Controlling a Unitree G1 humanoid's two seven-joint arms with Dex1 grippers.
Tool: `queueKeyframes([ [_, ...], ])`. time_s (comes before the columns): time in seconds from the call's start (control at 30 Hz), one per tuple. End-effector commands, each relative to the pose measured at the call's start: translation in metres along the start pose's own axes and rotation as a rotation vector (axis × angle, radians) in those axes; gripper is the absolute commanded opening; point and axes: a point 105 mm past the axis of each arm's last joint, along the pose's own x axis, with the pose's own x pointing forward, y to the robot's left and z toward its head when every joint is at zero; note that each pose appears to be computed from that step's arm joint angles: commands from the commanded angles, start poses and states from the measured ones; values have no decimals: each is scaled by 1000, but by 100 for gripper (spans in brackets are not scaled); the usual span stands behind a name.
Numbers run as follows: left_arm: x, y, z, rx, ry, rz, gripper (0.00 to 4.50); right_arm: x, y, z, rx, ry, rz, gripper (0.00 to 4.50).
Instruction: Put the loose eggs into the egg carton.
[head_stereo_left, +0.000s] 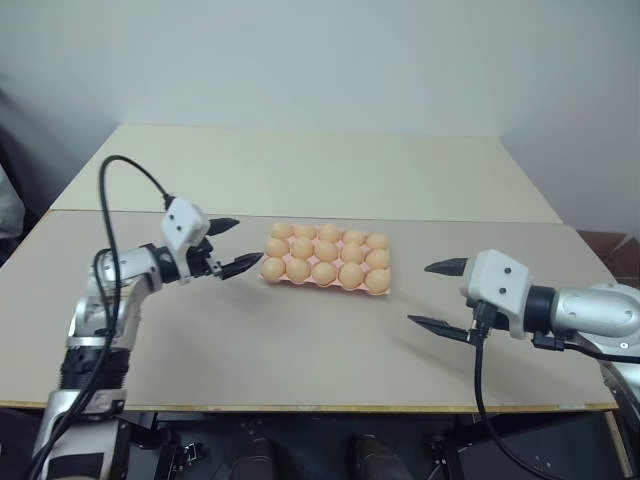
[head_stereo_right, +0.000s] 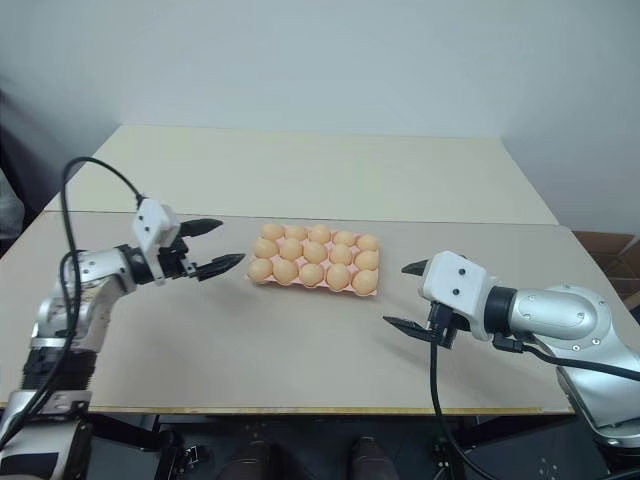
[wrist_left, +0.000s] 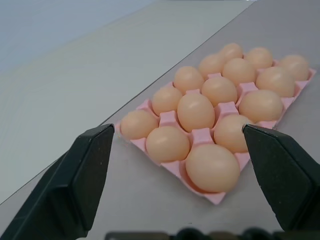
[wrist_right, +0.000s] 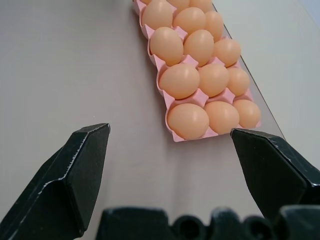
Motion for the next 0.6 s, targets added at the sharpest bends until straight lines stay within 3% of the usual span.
queueKeyframes([
  [0.03, -29, 3, 24, 98, -39, 3, 447, -5, -5, 8, -40, -13, -23, 450],
  [0.33, -95, -22, 30, 110, -9, -105, 447, -29, -13, 11, -54, -16, 4, 450],
  [0.6, -118, -32, 38, 89, 24, -93, 447, -53, -24, 9, -82, 10, 44, 450],
])
